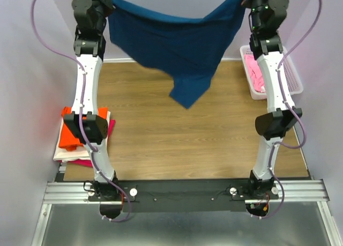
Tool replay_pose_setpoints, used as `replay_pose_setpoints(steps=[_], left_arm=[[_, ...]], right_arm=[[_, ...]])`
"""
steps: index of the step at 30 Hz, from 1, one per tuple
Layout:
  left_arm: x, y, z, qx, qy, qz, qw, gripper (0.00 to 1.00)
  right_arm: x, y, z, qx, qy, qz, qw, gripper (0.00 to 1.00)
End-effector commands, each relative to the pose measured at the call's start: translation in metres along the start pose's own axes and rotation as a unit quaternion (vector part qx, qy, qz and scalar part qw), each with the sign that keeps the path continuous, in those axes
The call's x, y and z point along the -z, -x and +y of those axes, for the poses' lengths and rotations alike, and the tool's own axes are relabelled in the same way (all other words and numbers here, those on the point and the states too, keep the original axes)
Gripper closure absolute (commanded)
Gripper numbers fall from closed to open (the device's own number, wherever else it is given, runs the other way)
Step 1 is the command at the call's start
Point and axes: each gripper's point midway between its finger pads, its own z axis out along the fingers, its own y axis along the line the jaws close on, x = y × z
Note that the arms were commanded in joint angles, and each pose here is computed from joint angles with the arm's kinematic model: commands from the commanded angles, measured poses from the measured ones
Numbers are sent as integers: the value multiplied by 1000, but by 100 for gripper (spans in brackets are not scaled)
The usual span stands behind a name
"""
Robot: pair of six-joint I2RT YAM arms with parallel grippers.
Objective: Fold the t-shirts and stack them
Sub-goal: Flatten the tshirt out, then fold the tshirt
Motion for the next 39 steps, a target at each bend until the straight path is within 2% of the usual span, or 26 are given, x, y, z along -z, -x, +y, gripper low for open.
replay_pose_setpoints(steps=[1,3,4,5,6,7,8,9,10,11,12,13,14,15,16,18,19,20,21,23,24,26,29,33,35,39], left_arm=[[36,84,-58,-2,-87,-96,992,100],[35,78,-54,-4,-83,-88,993,100],[32,63,-45,-2,-74,-71,995,100],[33,51,-43,0,-79,-52,995,100],[33,42,-38,3,-74,-40,996,100],[30,11,-16,5,-51,-7,999,100],[41,11,-15,9,-43,-3,999,100],[46,1,-5,14,-28,8,999,100],[61,-22,12,16,-8,33,999,100],[68,-27,25,19,16,29,999,100],[77,-37,35,25,32,38,998,100],[98,-61,53,34,56,63,996,100],[110,-72,63,40,70,73,994,100],[122,-83,72,47,83,83,992,100],[147,-109,91,60,107,108,987,100],[173,-134,108,64,129,129,981,100],[198,-160,127,63,152,154,974,100],[211,-173,134,66,161,167,970,100],[224,-187,143,67,172,182,966,100],[268,-230,175,66,211,230,948,100],[268,-230,175,66,212,230,948,100],[295,-252,190,66,230,253,938,100],[319,-270,204,75,250,269,927,100],[341,-284,215,74,271,291,915,100],[349,-286,219,75,281,293,911,100],[354,-284,222,78,293,286,909,100]], right_arm=[[24,113,18,6,20,-153,988,100],[34,115,17,5,20,-146,989,99],[36,109,16,5,20,-136,991,100],[34,71,9,9,14,-95,995,99],[47,79,9,5,13,-93,996,100],[53,72,7,1,9,-82,997,100],[59,20,-5,0,-2,-28,1000,100],[81,41,-4,-7,1,-40,999,99],[93,29,-8,-22,-3,-30,999,100],[111,-13,-19,-23,-15,14,1000,100],[126,-27,-25,-30,-22,30,999,100],[151,-8,-22,-50,-17,20,998,99],[165,-15,-24,-58,-19,31,998,100],[189,-63,-38,-62,-34,81,994,99],[212,-50,-36,-86,-33,77,993,100],[244,-72,-43,-98,-42,111,988,100],[271,-115,-56,-112,-68,162,978,100],[290,-107,-57,-122,-68,157,978,100],[306,-118,-59,-130,-73,173,974,100],[368,-185,-73,-158,-107,273,943,100],[369,-176,-68,-163,-93,263,946,100],[410,-216,-76,-187,-119,327,919,100],[449,-241,-67,-234,-114,374,890,99],[475,-260,-67,-252,-126,417,864,99],[483,-262,-67,-252,-130,426,859,99],[481,-259,-77,-235,-149,413,867,99]])
